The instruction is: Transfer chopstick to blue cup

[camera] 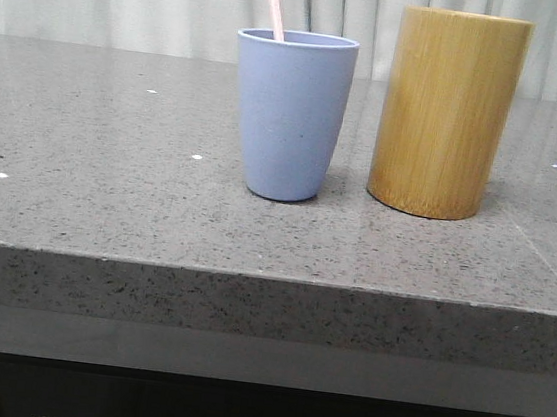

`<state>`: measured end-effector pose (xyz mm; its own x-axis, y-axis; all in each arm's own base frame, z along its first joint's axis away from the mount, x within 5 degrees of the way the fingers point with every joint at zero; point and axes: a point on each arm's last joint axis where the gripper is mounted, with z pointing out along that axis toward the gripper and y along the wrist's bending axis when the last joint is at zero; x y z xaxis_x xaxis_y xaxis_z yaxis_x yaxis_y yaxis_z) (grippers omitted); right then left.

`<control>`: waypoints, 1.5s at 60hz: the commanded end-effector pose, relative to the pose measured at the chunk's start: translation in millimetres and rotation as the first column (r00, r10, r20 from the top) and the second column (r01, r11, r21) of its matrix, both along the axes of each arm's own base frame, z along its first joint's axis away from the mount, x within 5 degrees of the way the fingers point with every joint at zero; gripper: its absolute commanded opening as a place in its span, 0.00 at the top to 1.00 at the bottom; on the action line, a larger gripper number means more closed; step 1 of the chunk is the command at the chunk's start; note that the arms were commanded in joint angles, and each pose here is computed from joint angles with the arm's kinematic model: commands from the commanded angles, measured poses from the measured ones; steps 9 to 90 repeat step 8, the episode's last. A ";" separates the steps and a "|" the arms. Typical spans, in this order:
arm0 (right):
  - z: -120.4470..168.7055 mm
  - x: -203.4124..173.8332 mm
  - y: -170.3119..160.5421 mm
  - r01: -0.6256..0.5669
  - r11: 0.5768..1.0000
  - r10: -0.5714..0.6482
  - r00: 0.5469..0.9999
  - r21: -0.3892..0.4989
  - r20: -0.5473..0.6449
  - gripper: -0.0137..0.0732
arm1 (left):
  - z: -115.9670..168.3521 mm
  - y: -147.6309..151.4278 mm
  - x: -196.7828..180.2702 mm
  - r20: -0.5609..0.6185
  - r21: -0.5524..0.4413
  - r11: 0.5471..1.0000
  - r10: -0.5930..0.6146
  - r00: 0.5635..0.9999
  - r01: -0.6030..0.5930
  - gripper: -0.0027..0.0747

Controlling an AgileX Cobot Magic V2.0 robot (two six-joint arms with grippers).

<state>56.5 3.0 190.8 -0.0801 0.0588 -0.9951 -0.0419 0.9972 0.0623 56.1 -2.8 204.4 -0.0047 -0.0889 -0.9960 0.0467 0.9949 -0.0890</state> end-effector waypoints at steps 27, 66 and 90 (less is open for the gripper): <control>10.0 -1.6 -1.0 0.013 1.000 -0.012 0.994 -0.008 0.104 0.98 | 6.8 0.6 -2.0 0.098 -0.022 1.000 0.008 0.995 -0.006 0.99; 10.0 -1.6 -1.0 0.013 1.000 -0.012 0.994 -0.008 0.104 0.98 | 6.8 0.6 -2.0 0.098 -0.022 1.000 0.008 0.995 -0.006 0.99; 10.0 -1.6 -1.0 0.013 1.000 -0.012 0.994 -0.008 0.104 0.98 | 6.8 0.6 -2.0 0.098 -0.022 1.000 0.008 0.995 -0.006 0.99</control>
